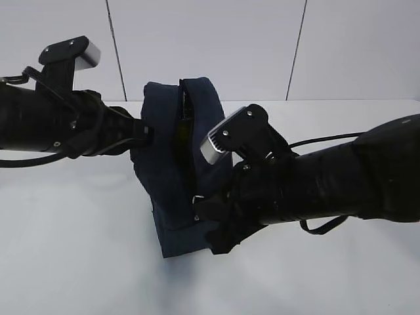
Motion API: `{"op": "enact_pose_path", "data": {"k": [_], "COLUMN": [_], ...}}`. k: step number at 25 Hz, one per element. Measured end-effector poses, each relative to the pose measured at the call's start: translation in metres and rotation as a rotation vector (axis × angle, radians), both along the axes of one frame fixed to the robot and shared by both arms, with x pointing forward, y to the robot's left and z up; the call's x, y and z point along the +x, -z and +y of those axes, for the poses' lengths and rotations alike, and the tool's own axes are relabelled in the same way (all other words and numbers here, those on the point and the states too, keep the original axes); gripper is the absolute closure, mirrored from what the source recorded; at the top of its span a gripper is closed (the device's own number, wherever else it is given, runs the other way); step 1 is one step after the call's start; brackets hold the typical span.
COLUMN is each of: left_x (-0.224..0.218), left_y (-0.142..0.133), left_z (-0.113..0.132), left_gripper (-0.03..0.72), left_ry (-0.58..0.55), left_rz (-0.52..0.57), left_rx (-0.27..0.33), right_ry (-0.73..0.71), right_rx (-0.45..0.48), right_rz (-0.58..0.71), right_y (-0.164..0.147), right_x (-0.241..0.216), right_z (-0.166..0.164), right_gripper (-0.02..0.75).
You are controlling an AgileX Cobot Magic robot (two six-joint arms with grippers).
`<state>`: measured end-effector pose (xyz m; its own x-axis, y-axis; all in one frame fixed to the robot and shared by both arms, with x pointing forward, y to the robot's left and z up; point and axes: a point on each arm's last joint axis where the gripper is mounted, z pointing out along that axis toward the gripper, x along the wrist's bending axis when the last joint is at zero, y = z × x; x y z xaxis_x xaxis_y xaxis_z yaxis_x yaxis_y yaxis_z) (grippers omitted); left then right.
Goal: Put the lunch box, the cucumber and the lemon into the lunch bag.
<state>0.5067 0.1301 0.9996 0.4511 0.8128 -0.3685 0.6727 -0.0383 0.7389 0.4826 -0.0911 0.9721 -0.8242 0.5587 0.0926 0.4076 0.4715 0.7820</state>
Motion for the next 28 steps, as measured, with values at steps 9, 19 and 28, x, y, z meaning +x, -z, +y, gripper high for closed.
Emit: {"op": "enact_pose_path", "data": {"k": [9, 19, 28], "left_x": [0.001, 0.001, 0.001], "left_y": [0.000, 0.000, 0.000], "left_z": [-0.001, -0.001, -0.001], "left_gripper": [0.692, 0.692, 0.692], "left_ry": [0.000, 0.001, 0.001], "left_rz": [0.000, 0.001, 0.001], "left_rx": [0.000, -0.001, -0.001], "right_ry": [-0.008, -0.032, -0.049], "right_rx": [0.000, 0.012, 0.037], "right_rz": [-0.012, -0.005, -0.050], "right_y": [-0.002, -0.003, -0.017], "right_x": [-0.001, -0.003, -0.006], "right_z": [0.000, 0.001, 0.000], "right_gripper": [0.730, 0.730, 0.730]}}
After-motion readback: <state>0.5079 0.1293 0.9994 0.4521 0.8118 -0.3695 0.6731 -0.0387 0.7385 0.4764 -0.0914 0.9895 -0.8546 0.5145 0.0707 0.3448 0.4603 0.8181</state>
